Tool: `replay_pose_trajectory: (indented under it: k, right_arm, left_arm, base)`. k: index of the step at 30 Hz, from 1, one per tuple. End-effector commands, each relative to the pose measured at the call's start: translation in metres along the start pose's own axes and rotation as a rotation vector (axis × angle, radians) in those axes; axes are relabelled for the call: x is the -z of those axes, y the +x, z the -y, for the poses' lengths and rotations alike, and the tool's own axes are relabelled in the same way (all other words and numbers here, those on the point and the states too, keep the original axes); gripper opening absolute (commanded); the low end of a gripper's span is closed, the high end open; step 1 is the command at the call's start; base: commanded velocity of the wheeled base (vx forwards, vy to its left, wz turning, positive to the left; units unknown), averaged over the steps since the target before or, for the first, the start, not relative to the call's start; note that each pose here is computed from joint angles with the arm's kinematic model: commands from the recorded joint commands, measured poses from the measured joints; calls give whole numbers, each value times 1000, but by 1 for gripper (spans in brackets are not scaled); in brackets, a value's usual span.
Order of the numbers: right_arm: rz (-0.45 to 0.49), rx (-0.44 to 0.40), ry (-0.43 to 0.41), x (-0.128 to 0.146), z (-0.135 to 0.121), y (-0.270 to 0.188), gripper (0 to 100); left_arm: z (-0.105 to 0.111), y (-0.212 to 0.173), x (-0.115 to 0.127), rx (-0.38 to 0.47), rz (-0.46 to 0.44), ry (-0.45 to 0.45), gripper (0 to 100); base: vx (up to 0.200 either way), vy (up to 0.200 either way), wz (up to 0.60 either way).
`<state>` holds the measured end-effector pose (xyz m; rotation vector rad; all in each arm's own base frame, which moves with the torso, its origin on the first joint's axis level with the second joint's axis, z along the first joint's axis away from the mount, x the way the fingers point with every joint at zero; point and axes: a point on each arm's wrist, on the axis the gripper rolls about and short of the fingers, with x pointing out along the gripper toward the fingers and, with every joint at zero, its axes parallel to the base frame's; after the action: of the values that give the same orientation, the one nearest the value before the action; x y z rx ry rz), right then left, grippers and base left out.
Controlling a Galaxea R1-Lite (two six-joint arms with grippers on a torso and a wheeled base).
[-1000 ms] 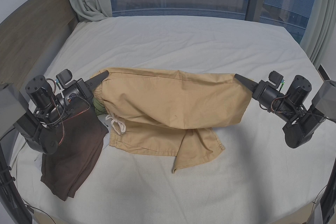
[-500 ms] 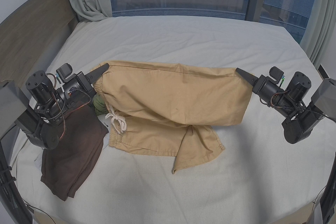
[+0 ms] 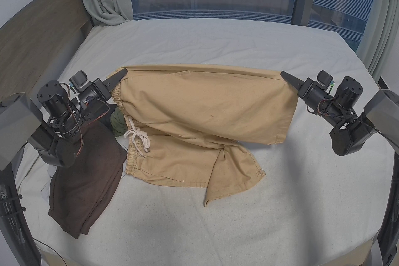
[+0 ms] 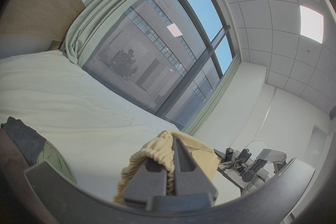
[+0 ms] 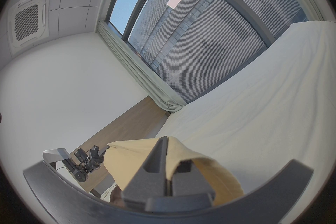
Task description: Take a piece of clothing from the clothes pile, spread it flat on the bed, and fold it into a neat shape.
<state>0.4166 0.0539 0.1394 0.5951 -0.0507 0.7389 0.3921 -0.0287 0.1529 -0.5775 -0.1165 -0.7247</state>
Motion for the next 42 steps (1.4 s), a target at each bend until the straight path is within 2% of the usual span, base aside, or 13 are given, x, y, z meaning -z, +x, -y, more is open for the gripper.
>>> replay_pose_trajectory:
  k: [1,13,19,28,29,30,31,40,42]
  right_arm:
    - [-1,22,6,2,19,9,0]
    - [-11,38,18,11,47,28,0]
    - [-23,48,28,21,60,33,0]
    - [-21,63,31,29,72,38,0]
    - [-20,62,31,31,74,40,0]
    - [-18,60,29,32,75,41,0]
    - [-17,59,28,32,76,42,100]
    - [-3,79,21,29,81,45,100]
    - [-28,100,17,36,80,37,100]
  left_arm:
    - [-18,8,9,-23,11,-5,0]
    - [-49,32,25,-38,35,-6,0]
    - [-60,41,31,-25,49,-61,0]
    - [-79,51,35,-33,52,-68,0]
    - [-80,52,34,-32,53,-67,100]
    - [-80,53,34,-34,52,-69,100]
    - [-80,54,34,-31,51,-69,100]
    - [-77,66,34,-38,20,-128,100]
    - [-81,66,37,-86,-8,-160,100]
  base:
    - [0,0,0]
    - [0,0,0]
    - [0,0,0]
    - [0,0,0]
    - [0,0,0]
    - [0,0,0]
    - [0,0,0]
    - [0,0,0]
    - [0,0,0]
